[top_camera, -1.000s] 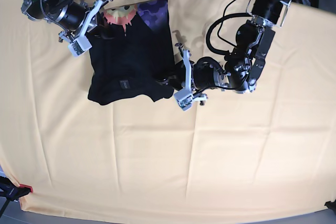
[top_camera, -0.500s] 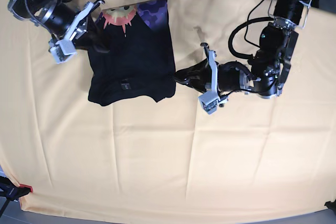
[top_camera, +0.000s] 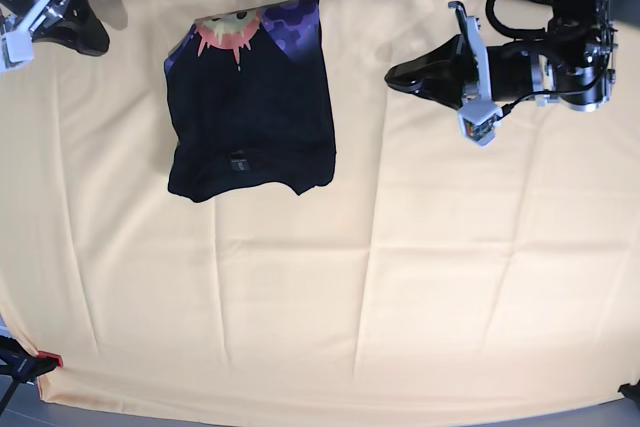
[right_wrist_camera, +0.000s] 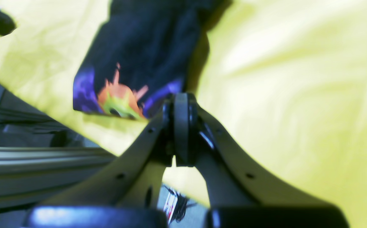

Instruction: Fold the T-shirt properly

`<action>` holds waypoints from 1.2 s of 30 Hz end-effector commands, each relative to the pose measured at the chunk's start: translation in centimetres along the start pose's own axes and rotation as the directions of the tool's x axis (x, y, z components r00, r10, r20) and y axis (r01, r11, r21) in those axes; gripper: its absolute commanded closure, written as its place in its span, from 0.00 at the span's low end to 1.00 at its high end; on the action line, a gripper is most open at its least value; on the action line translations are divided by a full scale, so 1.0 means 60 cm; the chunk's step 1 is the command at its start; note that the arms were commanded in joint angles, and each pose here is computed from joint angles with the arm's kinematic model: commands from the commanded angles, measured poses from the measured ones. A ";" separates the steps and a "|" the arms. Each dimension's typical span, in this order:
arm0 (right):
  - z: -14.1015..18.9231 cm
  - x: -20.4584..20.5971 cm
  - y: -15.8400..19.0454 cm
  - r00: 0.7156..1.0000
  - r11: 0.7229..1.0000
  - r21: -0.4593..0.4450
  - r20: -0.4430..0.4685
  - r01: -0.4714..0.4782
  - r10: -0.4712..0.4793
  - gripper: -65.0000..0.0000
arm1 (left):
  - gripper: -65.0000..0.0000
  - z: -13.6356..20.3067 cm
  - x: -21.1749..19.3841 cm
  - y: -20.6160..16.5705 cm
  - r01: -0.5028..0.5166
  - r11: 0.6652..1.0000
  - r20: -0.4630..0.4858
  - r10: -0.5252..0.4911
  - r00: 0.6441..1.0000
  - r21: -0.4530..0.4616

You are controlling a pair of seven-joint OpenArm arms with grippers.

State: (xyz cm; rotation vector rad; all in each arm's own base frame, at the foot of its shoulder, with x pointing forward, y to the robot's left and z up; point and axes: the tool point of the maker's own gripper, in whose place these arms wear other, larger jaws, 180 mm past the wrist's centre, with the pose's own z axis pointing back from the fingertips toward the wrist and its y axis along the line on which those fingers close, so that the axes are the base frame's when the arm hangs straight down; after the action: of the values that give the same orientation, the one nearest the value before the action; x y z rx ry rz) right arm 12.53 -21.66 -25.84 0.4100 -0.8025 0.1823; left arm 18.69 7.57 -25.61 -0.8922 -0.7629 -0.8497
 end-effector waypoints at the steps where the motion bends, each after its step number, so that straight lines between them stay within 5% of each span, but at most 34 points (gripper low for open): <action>1: 0.015 0.005 0.001 1.000 1.000 -0.008 0.010 -0.012 0.012 1.00 | 1.00 0.015 0.015 -0.015 0.025 1.000 0.028 -0.025 0.999 -0.006; 6: 0.064 -0.059 -0.013 0.988 0.996 -0.088 -0.147 0.031 -0.044 1.00 | 1.00 0.057 -0.021 -0.071 -0.040 0.999 -0.032 0.041 0.999 0.030; 12: 0.113 -0.130 0.005 0.940 0.989 -0.111 -0.317 0.094 -0.125 1.00 | 1.00 0.104 -0.092 -0.147 -0.179 0.978 -0.202 0.198 0.959 0.107; 20: 0.194 -0.221 0.042 0.811 0.967 -0.144 -0.527 0.211 -0.255 1.00 | 1.00 0.158 -0.213 -0.274 -0.439 0.885 -0.428 0.461 0.778 0.156; 25: 0.171 -0.272 0.075 0.751 0.936 -0.056 -0.580 0.349 -0.315 1.00 | 1.00 0.176 -0.265 -0.296 -0.573 0.784 -0.410 0.616 0.673 0.237; 29: 0.165 -0.358 0.119 0.621 0.868 -0.028 -0.687 0.496 -0.377 1.00 | 1.00 0.176 -0.319 -0.308 -0.712 0.649 -0.332 0.756 0.564 0.266; 32: 0.164 -0.433 0.126 0.534 0.862 -0.056 -0.764 0.503 -0.361 1.00 | 1.00 0.161 -0.380 -0.317 -0.759 0.588 -0.359 0.798 0.485 0.281; 36: 0.123 -0.516 0.122 0.484 0.874 -0.065 -0.812 0.481 -0.327 1.00 | 1.00 0.128 -0.462 -0.320 -0.806 0.506 -0.359 0.846 0.394 0.309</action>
State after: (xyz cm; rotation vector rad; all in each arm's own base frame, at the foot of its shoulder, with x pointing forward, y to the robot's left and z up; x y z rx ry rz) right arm -15.42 -18.00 -42.30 0.6074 0.2476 -0.0316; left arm -11.41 15.49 -39.59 -0.7926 0.1334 -0.0729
